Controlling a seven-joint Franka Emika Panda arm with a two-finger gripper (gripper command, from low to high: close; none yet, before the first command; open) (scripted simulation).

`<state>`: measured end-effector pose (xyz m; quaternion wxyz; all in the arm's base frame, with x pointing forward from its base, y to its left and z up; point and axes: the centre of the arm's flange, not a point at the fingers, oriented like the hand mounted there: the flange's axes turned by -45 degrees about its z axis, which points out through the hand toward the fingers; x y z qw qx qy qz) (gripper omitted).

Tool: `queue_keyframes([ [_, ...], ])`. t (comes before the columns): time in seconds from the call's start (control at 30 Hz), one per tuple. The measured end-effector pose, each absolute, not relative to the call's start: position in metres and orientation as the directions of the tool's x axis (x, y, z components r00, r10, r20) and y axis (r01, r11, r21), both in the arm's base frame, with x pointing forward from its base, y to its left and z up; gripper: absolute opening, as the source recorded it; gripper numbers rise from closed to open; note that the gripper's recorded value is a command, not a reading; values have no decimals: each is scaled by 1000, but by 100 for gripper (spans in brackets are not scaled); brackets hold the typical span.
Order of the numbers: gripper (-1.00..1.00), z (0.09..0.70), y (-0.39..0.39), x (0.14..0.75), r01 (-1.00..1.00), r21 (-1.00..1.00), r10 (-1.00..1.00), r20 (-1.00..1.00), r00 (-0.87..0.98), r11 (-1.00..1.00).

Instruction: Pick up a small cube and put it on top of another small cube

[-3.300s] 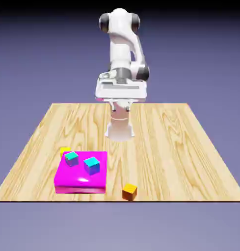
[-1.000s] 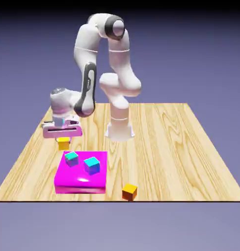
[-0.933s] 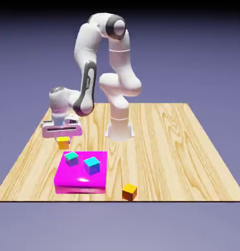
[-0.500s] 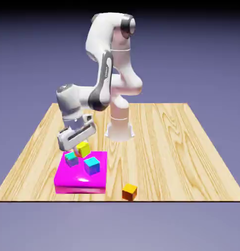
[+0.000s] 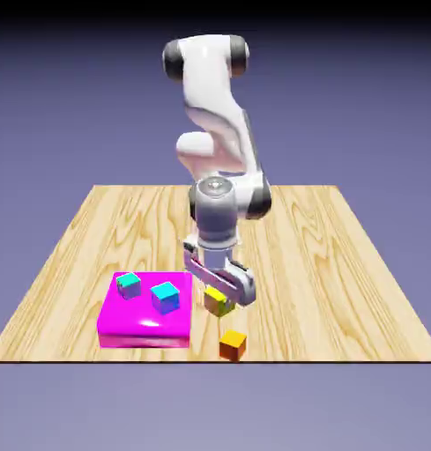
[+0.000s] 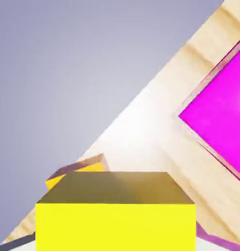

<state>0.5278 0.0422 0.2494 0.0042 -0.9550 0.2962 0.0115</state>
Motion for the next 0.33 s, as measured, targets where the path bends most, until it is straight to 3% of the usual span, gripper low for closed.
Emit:
queue_keyframes([
  [0.07,-100,247,42,528,-559,-1,-559,-20,829,-829],
  [0.2,-100,185,42,528,-559,-1,-559,-19,829,-829],
  [0.23,100,177,42,527,-559,-1,-559,-19,829,-829],
  [0.33,100,193,42,528,-560,0,-560,-19,829,-829],
])
